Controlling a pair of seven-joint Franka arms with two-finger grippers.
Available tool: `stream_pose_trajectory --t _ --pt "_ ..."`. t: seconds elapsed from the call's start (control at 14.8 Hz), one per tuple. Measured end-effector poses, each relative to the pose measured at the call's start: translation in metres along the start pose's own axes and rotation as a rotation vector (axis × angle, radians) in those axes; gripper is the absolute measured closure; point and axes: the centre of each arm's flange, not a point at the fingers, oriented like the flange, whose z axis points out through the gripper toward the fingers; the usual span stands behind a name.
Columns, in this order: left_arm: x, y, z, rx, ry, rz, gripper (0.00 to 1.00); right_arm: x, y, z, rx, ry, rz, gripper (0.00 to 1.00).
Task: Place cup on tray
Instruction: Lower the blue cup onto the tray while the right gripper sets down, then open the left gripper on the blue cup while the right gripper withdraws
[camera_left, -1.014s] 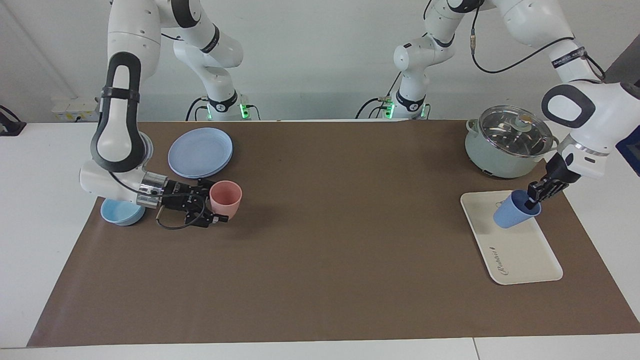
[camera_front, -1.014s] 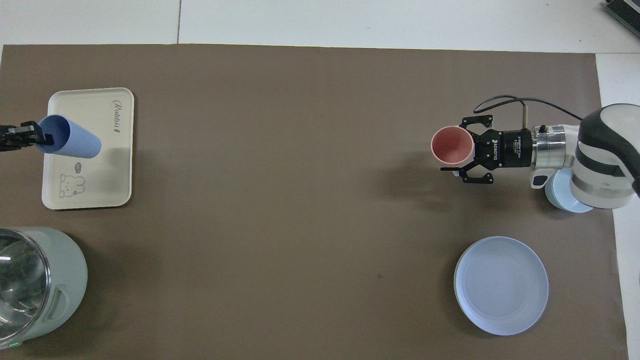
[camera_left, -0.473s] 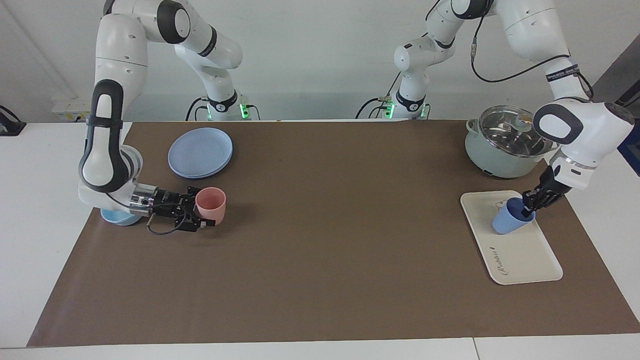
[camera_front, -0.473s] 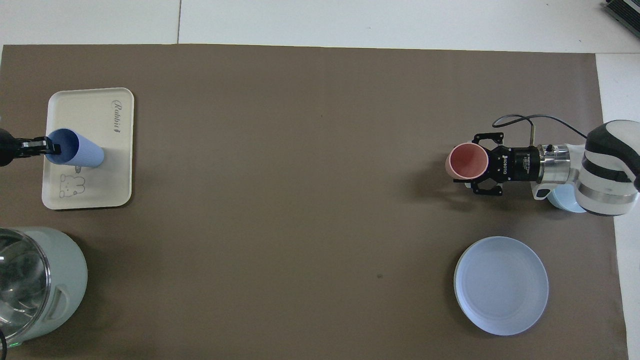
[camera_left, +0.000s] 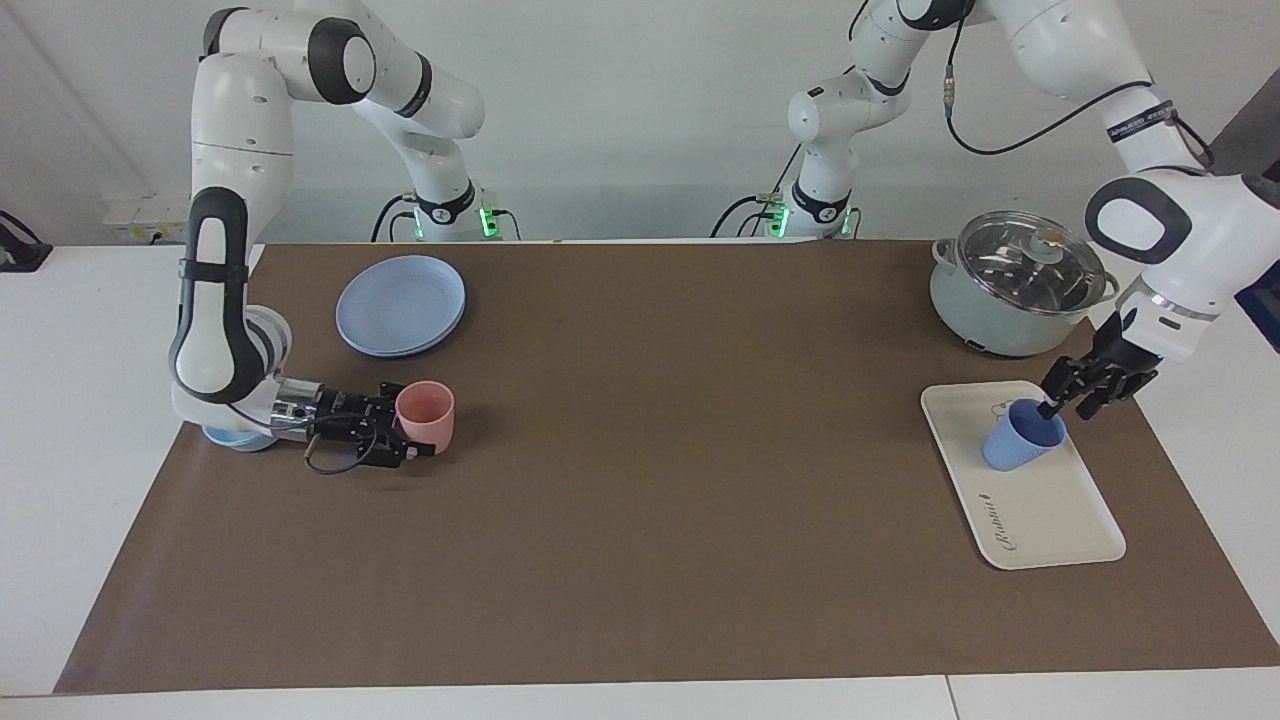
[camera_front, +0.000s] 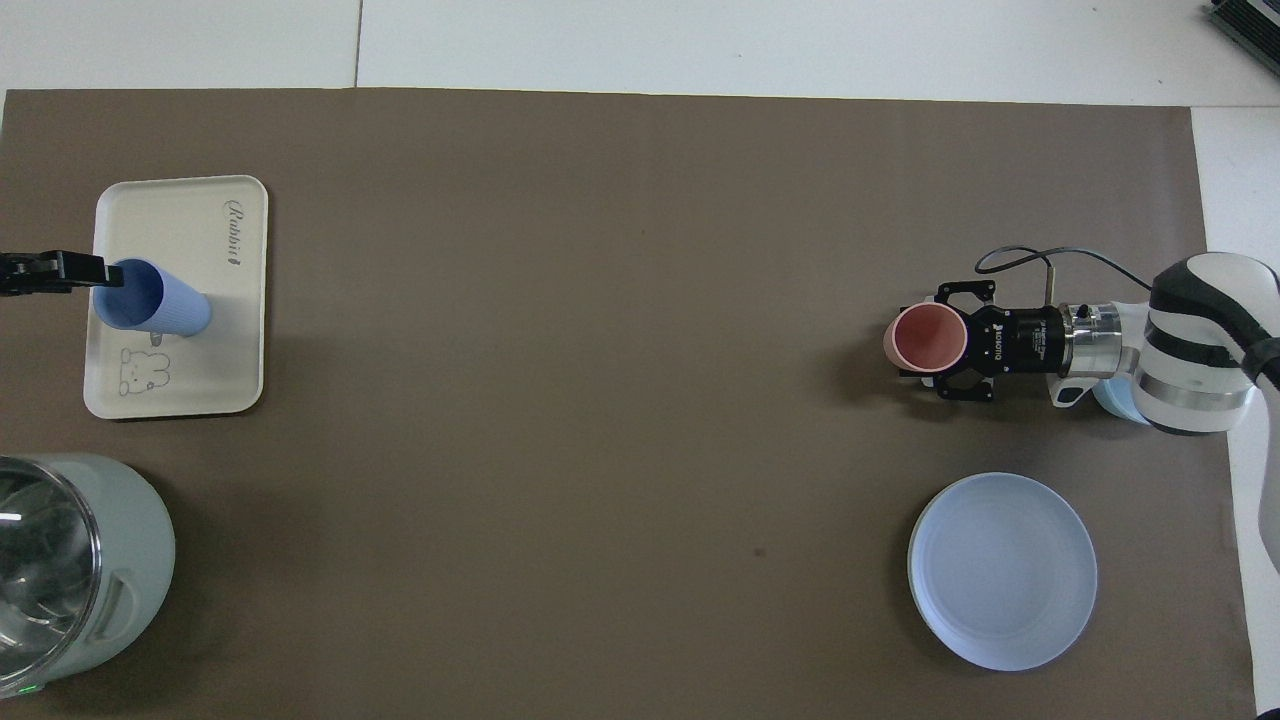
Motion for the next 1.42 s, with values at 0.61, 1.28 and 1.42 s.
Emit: stream_pose_trajectory --t 0.61,1.28,1.42 --pt "-0.016 0.179 -0.068 0.076 -0.16 0.124 0.0 0.0 -0.006 -0.016 0.036 0.063 -0.062 0.0" --pt "-0.03 0.215 -0.135 0.121 -0.218 0.155 0.0 -0.061 -0.035 -0.085 -0.087 0.521 -0.331 0.0" --pt "-0.03 0.214 -0.135 0.111 -0.217 0.14 0.0 -0.094 -0.042 -0.094 -0.212 0.636 -0.436 0.0"
